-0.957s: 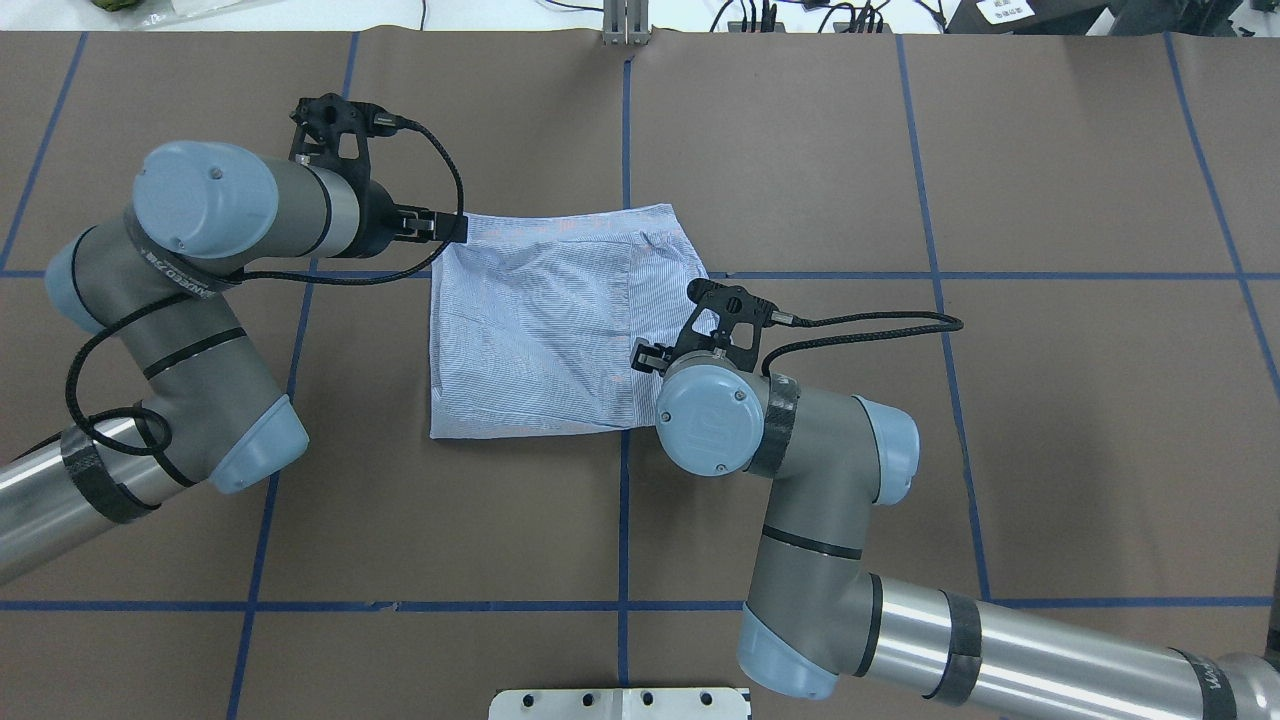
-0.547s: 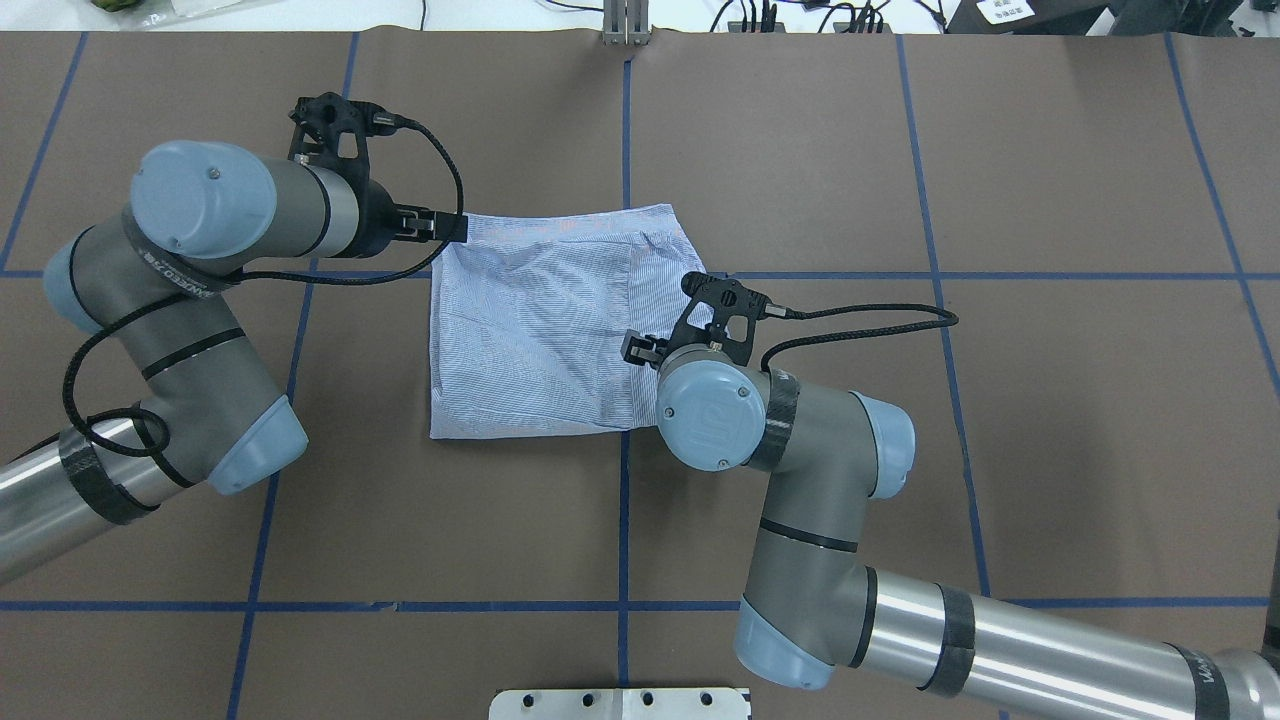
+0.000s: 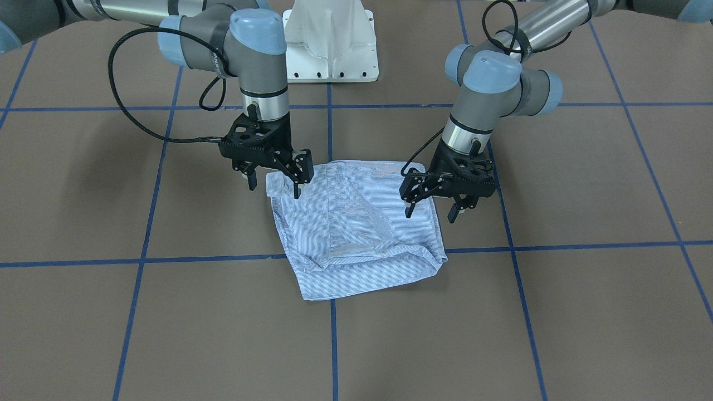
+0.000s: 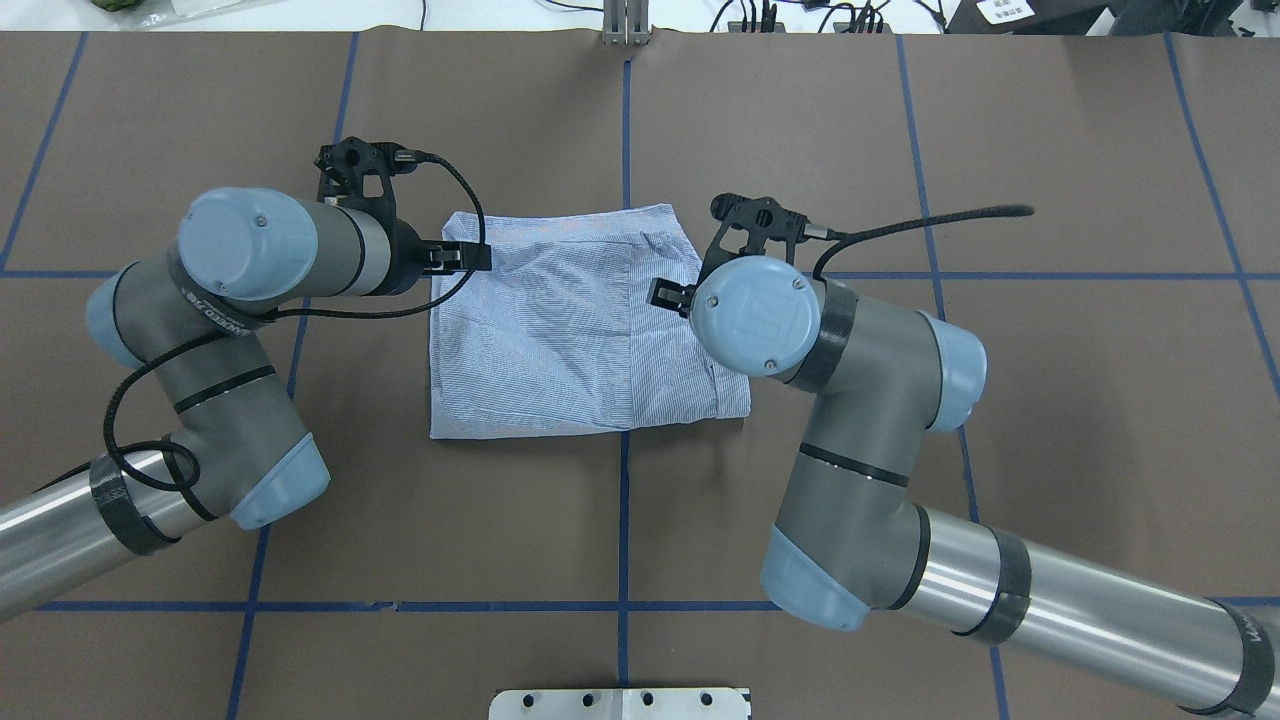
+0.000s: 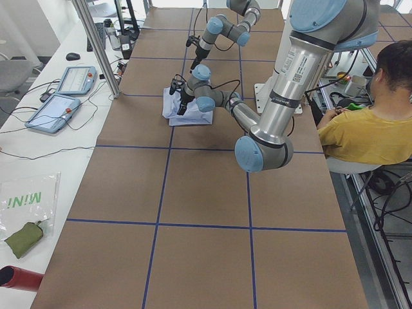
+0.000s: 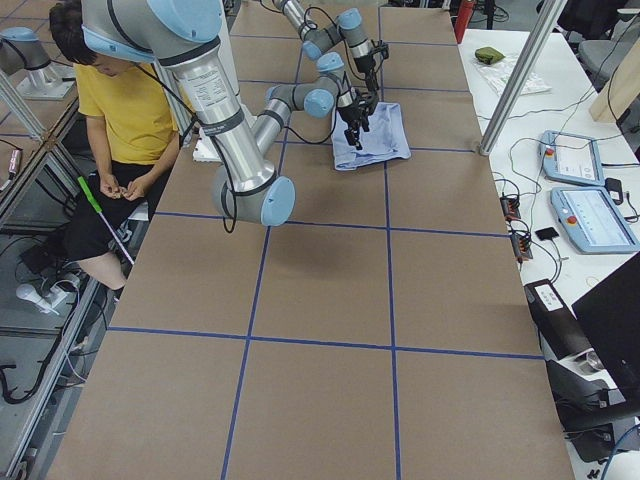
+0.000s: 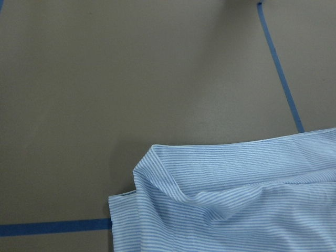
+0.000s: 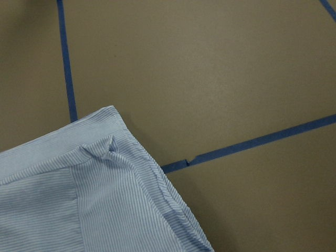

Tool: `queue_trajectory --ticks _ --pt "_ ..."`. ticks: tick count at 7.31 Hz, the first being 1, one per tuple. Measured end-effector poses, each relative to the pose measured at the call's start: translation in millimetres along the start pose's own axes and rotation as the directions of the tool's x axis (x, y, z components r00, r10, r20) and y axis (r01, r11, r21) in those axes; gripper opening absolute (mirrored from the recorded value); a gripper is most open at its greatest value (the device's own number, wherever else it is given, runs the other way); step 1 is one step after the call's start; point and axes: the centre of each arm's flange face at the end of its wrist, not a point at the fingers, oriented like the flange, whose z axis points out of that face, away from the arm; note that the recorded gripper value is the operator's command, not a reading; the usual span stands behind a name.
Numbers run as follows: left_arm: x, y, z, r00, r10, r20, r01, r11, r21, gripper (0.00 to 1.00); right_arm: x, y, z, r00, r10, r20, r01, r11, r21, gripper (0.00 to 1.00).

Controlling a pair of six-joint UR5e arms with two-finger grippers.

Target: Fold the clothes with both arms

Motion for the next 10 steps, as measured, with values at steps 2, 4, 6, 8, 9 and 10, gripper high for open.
queue_trajectory --ticks 2,4,6,8,9,10 --pt "5.6 -4.9 17.2 0.996 -0.092 -0.009 0.092 0.995 0.033 0.71 3.8 -20.4 -6.0 1.000 -0.008 0.001 0.008 1.000 0.003 1.00" --pt "12.0 -15.8 47.6 0.985 -0.171 -0.001 0.170 0.982 0.079 0.70 4.2 -23.7 -6.8 1.000 -0.009 0.002 0.009 1.000 0.004 1.00" --pt "13.8 -24.0 63.9 0.983 -0.183 0.017 0.180 0.978 0.103 0.19 3.9 -23.8 -6.6 1.000 -0.009 0.002 0.009 1.000 0.005 1.00" --pt "16.2 -25.9 66.0 0.983 -0.182 0.017 0.179 0.978 0.106 0.00 3.6 -23.4 -6.6 1.000 -0.009 0.004 0.009 1.000 0.004 1.00" --pt "16.5 -25.8 65.9 0.984 -0.180 0.017 0.177 0.979 0.105 0.00 3.9 -23.4 -6.1 1.000 -0.009 0.004 0.009 1.000 0.004 1.00" --pt "15.0 -26.6 66.0 0.985 -0.171 0.021 0.168 0.980 0.105 0.00 4.1 -23.3 -5.9 1.000 -0.009 0.004 0.009 1.000 0.004 1.00"
